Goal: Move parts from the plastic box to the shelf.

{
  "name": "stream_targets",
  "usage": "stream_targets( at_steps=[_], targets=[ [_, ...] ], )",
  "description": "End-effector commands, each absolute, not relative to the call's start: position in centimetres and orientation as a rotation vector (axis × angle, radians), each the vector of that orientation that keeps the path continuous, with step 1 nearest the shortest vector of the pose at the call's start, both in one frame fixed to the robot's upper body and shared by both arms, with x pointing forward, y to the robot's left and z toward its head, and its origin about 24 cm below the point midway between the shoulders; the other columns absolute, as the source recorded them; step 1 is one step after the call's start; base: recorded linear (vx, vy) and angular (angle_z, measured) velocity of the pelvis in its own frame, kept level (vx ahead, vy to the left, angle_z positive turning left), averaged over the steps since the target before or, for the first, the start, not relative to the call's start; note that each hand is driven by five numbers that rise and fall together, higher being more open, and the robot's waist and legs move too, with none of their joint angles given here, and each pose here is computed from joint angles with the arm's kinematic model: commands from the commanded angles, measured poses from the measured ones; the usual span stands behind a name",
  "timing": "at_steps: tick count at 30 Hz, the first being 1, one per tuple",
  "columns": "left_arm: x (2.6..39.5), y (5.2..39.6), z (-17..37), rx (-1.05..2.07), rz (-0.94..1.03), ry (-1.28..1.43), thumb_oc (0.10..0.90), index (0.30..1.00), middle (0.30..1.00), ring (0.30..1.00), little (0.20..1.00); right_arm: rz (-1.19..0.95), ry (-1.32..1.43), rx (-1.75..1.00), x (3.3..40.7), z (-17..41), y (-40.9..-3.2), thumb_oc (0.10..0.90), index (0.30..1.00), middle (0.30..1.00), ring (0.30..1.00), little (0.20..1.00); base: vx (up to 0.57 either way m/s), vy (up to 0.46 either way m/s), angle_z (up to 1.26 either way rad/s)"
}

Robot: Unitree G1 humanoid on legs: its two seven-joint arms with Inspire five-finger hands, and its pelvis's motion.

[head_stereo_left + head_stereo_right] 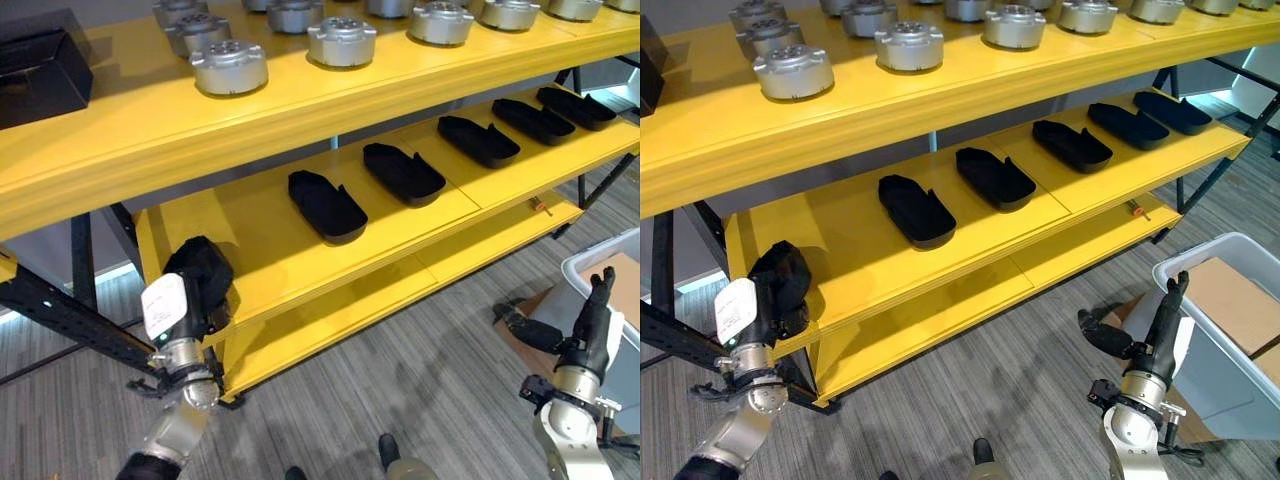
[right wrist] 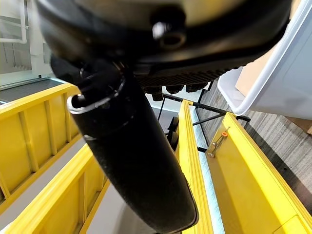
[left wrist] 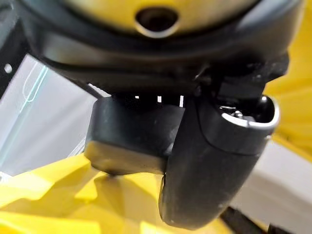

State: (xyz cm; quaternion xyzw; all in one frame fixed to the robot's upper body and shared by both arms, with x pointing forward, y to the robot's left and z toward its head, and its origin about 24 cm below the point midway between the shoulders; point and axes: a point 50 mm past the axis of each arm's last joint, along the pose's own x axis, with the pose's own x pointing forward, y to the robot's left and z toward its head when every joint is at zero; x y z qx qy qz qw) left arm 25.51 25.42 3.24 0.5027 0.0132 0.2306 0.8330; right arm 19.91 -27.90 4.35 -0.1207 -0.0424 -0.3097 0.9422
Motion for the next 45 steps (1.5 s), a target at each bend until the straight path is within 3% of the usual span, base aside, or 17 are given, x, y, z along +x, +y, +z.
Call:
stream_targets(
  at_steps=[1,11,19,25,35,45],
  targets=[
    [29.2,25.3,8.8,1.138,0.562,-0.243,0.4,0.3,0.3,0.3,0.3,-0.598,-0.309,-0.273,22.0,8.6,-28.9,0.9,1.0,1.0,1.0,1.0,0.02,0.008,-0.04],
    [30.1,24.5,8.9,1.224,0.493,-0.273,0.4,0.3,0.3,0.3,0.3,-0.577,-0.285,-0.263,21.8,7.8,-28.8,0.9,1.0,1.0,1.0,1.0,0.03,-0.066,-0.01],
    [29.4,25.6,8.4,1.247,0.497,-0.225,0.4,0.3,0.3,0.3,0.3,-0.548,-0.323,-0.316,21.9,8.1,-28.7,0.9,1.0,1.0,1.0,1.0,0.04,-0.187,-0.01],
    [28.0,28.4,7.9,1.209,0.575,-0.143,0.4,0.3,0.3,0.3,0.3,-0.478,-0.355,-0.324,21.9,8.4,-28.3,0.9,1.0,1.0,1.0,1.0,0.02,-0.189,-0.18],
    [27.1,28.6,5.1,1.093,0.637,-0.035,0.4,0.3,0.3,0.3,0.3,-0.399,-0.389,-0.443,22.2,9.8,-28.3,0.9,1.0,1.0,1.0,1.0,0.16,0.246,-0.4],
    [27.5,28.3,8.1,1.165,0.634,-0.179,0.4,0.3,0.3,0.3,0.3,-0.551,-0.313,-0.329,21.9,8.1,-28.1,0.9,1.0,1.0,1.0,1.0,0.13,0.254,0.28]
  ],
)
